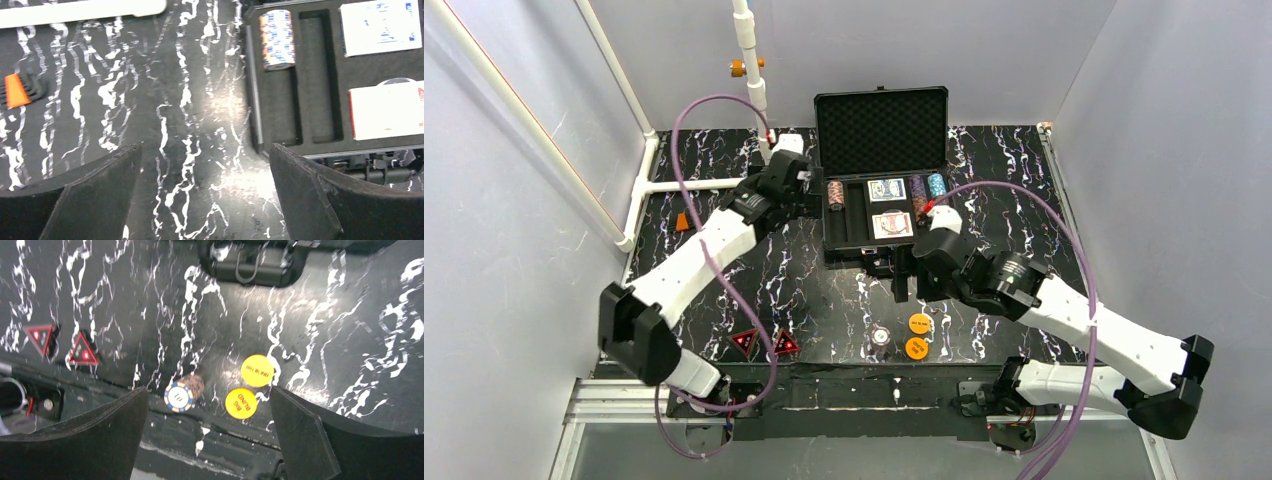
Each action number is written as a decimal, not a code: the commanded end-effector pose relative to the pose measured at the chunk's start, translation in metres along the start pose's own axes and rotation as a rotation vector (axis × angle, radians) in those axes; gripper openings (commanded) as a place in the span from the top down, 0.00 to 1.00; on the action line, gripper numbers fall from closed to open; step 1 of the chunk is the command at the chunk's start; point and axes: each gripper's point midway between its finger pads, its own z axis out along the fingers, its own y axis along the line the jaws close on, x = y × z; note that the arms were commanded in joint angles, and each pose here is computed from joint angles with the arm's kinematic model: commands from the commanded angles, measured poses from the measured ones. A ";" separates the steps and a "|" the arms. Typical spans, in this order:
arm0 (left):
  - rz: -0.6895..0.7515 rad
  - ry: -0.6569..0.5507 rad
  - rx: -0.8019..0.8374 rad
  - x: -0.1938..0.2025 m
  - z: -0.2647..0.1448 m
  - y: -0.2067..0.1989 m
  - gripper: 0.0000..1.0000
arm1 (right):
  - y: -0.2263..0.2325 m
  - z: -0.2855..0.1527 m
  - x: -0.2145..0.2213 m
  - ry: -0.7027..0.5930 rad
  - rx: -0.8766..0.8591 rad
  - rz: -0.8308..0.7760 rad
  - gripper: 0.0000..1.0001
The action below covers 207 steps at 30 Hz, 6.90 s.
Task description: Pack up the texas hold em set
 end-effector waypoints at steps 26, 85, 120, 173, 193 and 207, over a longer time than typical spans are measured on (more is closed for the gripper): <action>0.021 -0.019 0.103 0.130 -0.114 0.083 0.02 | 0.023 0.035 0.095 0.328 -0.148 -0.018 0.02; 0.065 -0.054 0.149 0.124 -0.122 0.080 0.02 | 0.054 0.073 0.120 0.393 -0.010 -0.157 0.96; 0.340 -0.122 1.023 0.114 -0.188 -0.049 0.12 | 0.124 0.004 0.028 0.336 -0.758 -0.117 0.99; 0.421 0.045 1.316 0.131 -0.217 -0.097 0.49 | 0.181 -0.032 -0.011 0.375 -1.041 -0.079 0.99; 0.395 0.042 1.201 0.132 -0.203 -0.088 1.00 | 0.179 -0.022 -0.015 0.383 -1.019 0.004 0.85; 0.354 0.075 1.145 0.134 -0.195 -0.084 1.00 | 0.128 0.009 -0.049 0.215 -0.709 0.100 0.02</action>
